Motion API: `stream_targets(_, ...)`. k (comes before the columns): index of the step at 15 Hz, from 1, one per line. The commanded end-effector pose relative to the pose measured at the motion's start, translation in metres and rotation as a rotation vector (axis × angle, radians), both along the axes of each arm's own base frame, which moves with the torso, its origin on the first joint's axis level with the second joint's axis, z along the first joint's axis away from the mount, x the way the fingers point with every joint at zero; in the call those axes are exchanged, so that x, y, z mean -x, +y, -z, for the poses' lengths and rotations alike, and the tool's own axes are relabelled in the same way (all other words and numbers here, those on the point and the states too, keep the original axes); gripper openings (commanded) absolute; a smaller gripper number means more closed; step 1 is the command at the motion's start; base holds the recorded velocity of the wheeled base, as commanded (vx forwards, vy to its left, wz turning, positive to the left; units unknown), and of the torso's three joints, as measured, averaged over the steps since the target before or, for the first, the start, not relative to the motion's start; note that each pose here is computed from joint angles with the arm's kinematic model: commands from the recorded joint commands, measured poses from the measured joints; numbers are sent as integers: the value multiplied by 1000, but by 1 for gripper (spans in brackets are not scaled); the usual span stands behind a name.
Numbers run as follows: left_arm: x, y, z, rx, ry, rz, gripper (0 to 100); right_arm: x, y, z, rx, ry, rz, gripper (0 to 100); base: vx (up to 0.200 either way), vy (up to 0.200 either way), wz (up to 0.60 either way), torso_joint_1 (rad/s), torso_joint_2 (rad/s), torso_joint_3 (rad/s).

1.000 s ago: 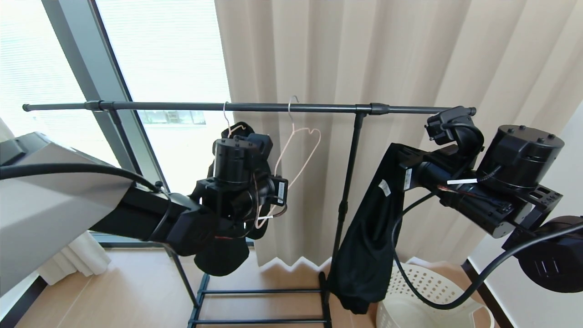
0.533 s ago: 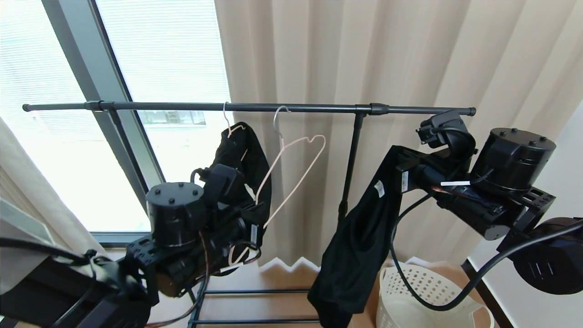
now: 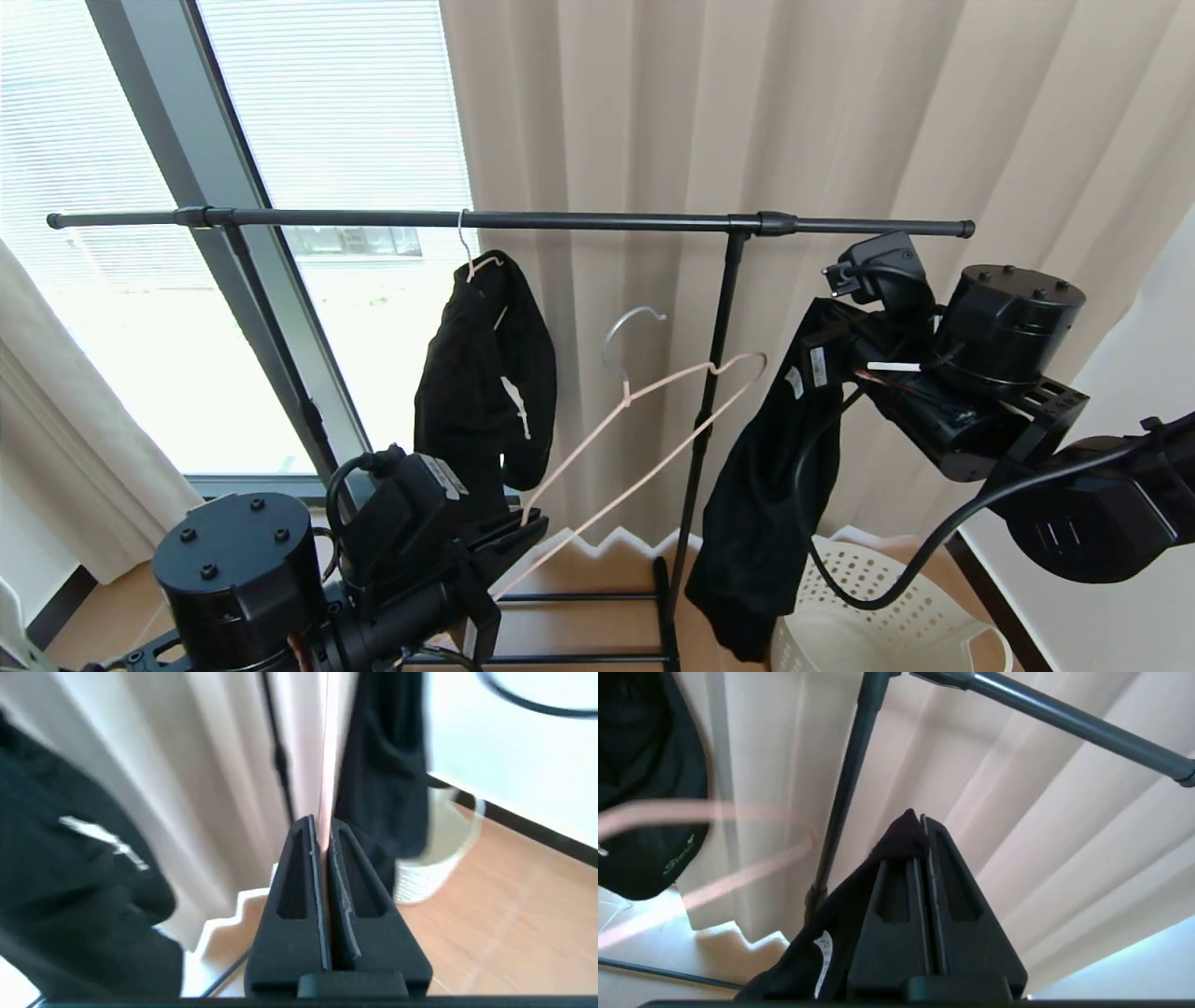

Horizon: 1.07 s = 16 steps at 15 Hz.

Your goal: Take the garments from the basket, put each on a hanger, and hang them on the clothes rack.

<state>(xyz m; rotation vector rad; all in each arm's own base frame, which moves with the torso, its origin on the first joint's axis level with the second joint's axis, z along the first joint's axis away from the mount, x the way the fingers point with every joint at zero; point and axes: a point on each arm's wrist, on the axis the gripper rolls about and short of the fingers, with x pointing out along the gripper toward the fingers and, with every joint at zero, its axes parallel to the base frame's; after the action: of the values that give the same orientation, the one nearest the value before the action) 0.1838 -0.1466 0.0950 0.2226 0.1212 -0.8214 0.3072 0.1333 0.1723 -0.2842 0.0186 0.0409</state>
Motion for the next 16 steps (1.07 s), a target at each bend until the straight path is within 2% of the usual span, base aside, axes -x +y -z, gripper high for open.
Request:
stream_targets(1, 3, 2, 6, -13, 33, 12, 0, -9, 0, 4, 6, 7, 29, 0, 0, 0, 0, 0, 0, 0)
stream_targets(3, 4, 1, 7, 8, 60, 43, 0, -19, -4, 9, 30, 9, 86, 0, 0, 0, 0, 0, 0, 0)
stream_targets(7, 9, 0, 7, 37, 99, 60, 0, -28, -5, 13, 30, -36, 100, 0, 0, 0, 0, 0, 0, 0)
stream_targets(10, 8, -5, 7, 81, 112, 66, 0, -27, -1, 16, 33, -29, 90, 0, 0, 0, 0, 0, 0, 0)
stream_targets(12, 6, -6, 10, 74, 119, 64, 0, -22, 5, 18, 33, -28, 70, 0, 0, 0, 0, 0, 0, 0)
stream_targets(16, 4, -7, 6, 98, 89, 59, 0, -14, 13, 20, 34, -30, 39, 0, 0, 0, 0, 0, 0, 0)
